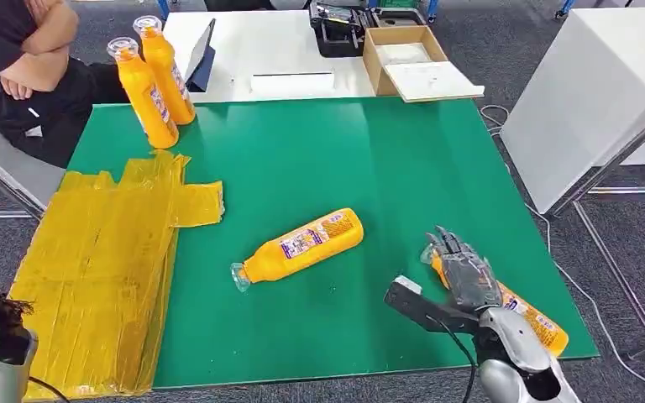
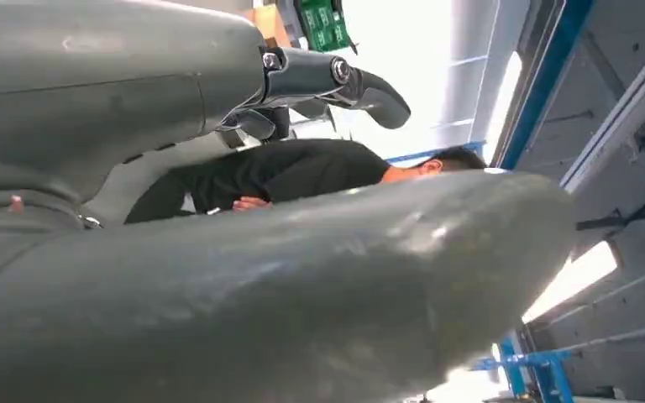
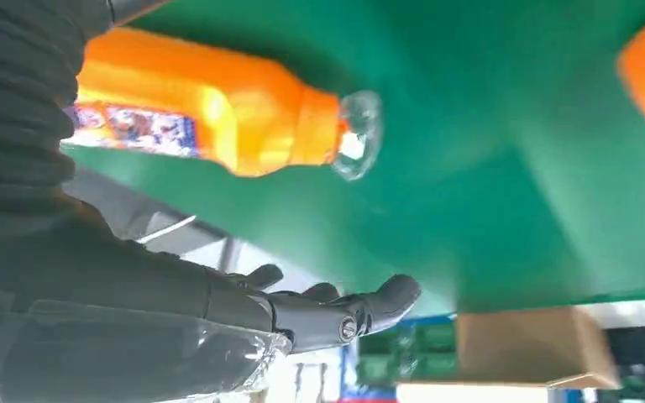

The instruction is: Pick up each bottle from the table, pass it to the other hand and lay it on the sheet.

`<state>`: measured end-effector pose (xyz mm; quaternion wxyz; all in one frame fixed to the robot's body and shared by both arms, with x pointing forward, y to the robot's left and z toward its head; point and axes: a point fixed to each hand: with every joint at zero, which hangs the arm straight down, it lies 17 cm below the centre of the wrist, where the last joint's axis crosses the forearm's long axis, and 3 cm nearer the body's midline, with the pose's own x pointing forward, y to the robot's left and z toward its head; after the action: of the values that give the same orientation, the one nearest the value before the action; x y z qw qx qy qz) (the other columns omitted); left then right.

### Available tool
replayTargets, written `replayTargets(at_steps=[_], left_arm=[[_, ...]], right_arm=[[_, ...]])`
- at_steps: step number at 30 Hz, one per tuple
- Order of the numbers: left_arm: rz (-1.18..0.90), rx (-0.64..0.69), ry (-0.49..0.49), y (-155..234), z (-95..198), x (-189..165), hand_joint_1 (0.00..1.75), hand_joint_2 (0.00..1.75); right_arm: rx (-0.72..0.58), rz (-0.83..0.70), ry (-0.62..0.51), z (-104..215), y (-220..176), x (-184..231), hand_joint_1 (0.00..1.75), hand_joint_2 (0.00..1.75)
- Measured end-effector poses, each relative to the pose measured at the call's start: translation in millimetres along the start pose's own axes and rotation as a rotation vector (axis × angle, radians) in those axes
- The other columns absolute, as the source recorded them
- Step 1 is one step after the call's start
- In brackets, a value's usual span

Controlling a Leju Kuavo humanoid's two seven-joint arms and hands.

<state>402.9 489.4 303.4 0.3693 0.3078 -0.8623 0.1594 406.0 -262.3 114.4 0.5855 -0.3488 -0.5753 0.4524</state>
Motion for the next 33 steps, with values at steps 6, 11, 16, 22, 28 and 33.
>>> replayTargets(at_steps=[6,11,16,22,28,33], left_arm=[[-0.003,0.015,0.009,0.9,3.0,-1.8,0.00,0.00],[-0.001,0.017,0.012,0.3,3.8,-2.1,0.00,0.00],[0.001,0.020,0.015,-0.3,4.4,-2.3,0.00,0.00],[-0.005,0.019,0.016,0.3,6.9,-2.3,0.00,0.00],[-0.005,0.015,0.023,2.3,9.7,-1.6,0.00,0.00],[-0.004,0.003,0.033,1.4,11.3,-2.1,0.00,0.00]], right_arm=[[-0.034,0.056,0.063,1.6,-5.8,-10.5,0.00,1.75],[-0.040,0.060,0.085,3.0,-6.3,-15.8,0.00,1.75],[-0.043,0.058,0.100,4.0,-6.9,-20.8,0.00,1.75],[-0.019,0.053,0.129,8.9,-0.6,-31.0,0.00,1.75],[0.009,0.039,0.175,21.3,11.7,-47.3,0.00,1.75],[0.029,0.045,0.220,34.2,19.0,-61.7,0.00,1.75]])
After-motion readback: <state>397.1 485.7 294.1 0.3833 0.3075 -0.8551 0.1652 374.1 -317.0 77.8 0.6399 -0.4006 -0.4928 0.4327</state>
